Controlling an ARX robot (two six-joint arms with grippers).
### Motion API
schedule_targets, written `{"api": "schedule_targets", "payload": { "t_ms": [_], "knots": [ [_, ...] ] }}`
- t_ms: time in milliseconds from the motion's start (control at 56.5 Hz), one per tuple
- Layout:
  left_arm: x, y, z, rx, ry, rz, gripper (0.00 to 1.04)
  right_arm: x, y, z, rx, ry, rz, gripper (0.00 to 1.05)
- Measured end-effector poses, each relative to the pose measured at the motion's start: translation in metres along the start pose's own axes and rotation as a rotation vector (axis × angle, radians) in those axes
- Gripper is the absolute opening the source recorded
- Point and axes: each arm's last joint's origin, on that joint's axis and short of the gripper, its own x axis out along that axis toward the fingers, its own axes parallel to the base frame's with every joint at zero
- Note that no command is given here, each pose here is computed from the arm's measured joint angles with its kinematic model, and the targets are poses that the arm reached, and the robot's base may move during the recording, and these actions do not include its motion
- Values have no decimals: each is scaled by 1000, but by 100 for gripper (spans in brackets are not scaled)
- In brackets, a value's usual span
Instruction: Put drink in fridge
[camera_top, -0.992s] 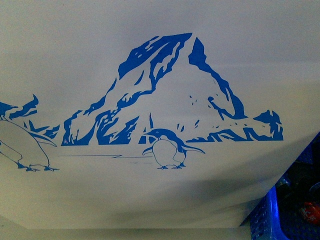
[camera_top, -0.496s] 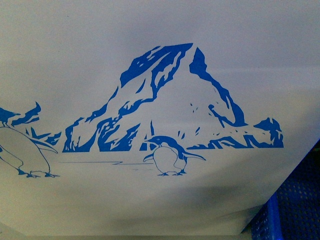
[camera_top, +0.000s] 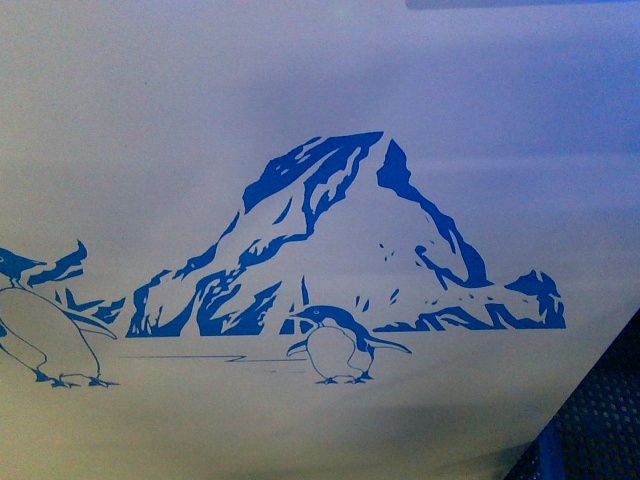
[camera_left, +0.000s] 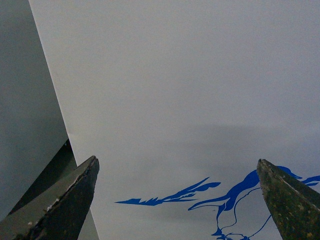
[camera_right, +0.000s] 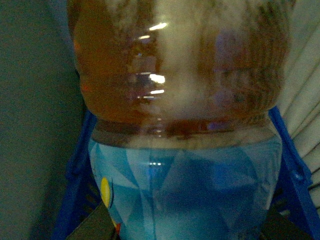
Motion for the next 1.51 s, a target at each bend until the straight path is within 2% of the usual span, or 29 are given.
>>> {"api": "schedule_targets", "payload": {
  "t_ms": [283,354,992,1506],
  "knots": [
    [0,0,0,0,0,0,97,-52,1,68,67,-182,34,38],
    [0,0,0,0,0,0,97,-61,1,76,74,-202,45,38],
    [0,0,0,0,0,0,97,-159,2,135,110,-376,182,38],
    [0,0,0,0,0,0,97,-207,4,148,120,-452,217,38]
  ]
}}
